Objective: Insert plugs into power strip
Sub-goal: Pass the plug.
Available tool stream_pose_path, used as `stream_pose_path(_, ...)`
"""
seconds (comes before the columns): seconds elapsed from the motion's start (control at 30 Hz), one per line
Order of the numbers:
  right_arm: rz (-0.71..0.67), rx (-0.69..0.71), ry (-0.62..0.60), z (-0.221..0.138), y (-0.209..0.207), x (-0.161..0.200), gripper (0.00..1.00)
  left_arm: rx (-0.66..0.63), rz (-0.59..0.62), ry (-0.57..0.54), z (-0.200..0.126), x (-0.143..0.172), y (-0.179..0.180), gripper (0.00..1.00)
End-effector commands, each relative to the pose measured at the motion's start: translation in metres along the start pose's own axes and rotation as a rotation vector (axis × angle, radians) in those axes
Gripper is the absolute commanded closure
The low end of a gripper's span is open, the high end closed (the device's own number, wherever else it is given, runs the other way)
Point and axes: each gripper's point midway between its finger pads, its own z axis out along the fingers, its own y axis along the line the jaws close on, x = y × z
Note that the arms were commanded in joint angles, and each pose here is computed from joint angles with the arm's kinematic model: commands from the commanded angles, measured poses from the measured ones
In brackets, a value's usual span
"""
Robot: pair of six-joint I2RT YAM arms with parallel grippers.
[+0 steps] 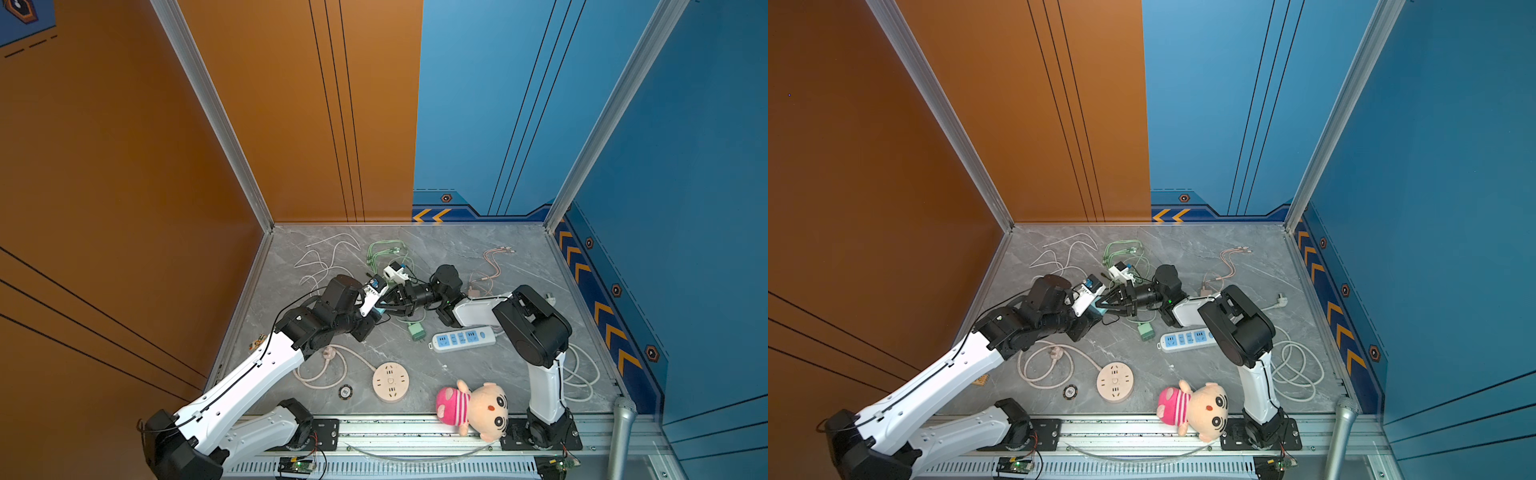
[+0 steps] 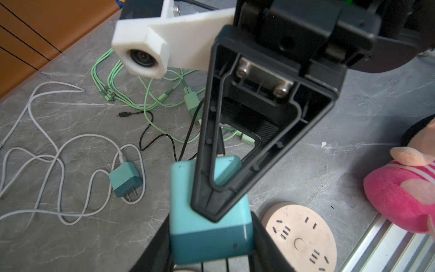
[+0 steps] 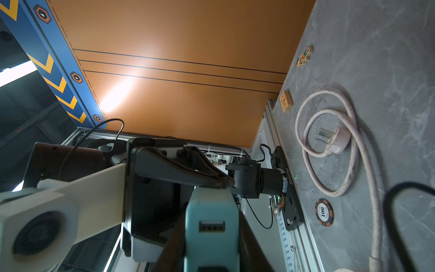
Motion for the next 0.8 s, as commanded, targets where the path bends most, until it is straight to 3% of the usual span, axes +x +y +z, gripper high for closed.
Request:
stream_pose_path(0.0,-0.031,0.018,-0.01,0.0,-0.007,-0.003,1.0,0.001,0.02,-0.015,-0.003,-0.008,0.0,0.6)
stream_pose_path(0.07,-0.026,0.053,-0.025,-0.002,-0.014,-0.004,1.0,-0.024,0.017,-0.028,-0.003,-0.012,0.004,0.58)
stream_pose_path(0.13,-0.023,0.121,-0.046,-0.006,-0.024,-0.005,1.0,-0.043,0.017,-0.043,-0.004,-0.016,0.007,0.49)
stream_pose_path(0.2,-0.028,0.261,-0.055,-0.016,-0.042,0.0,1.0,-0.069,0.01,-0.048,-0.005,-0.018,0.012,0.41)
stream_pose_path(0.3,-0.118,0.53,0.022,-0.033,-0.056,0.017,1.0,-0.078,0.005,-0.058,-0.008,-0.021,0.014,0.37)
stream_pose_path(0.57,-0.123,0.571,-0.043,-0.043,-0.05,0.002,1.0,-0.079,-0.018,-0.11,-0.024,-0.02,0.012,0.33)
stream_pose_path(0.77,-0.171,0.567,-0.04,-0.035,-0.032,0.007,1.0,0.03,-0.007,-0.137,-0.015,-0.012,-0.014,0.32)
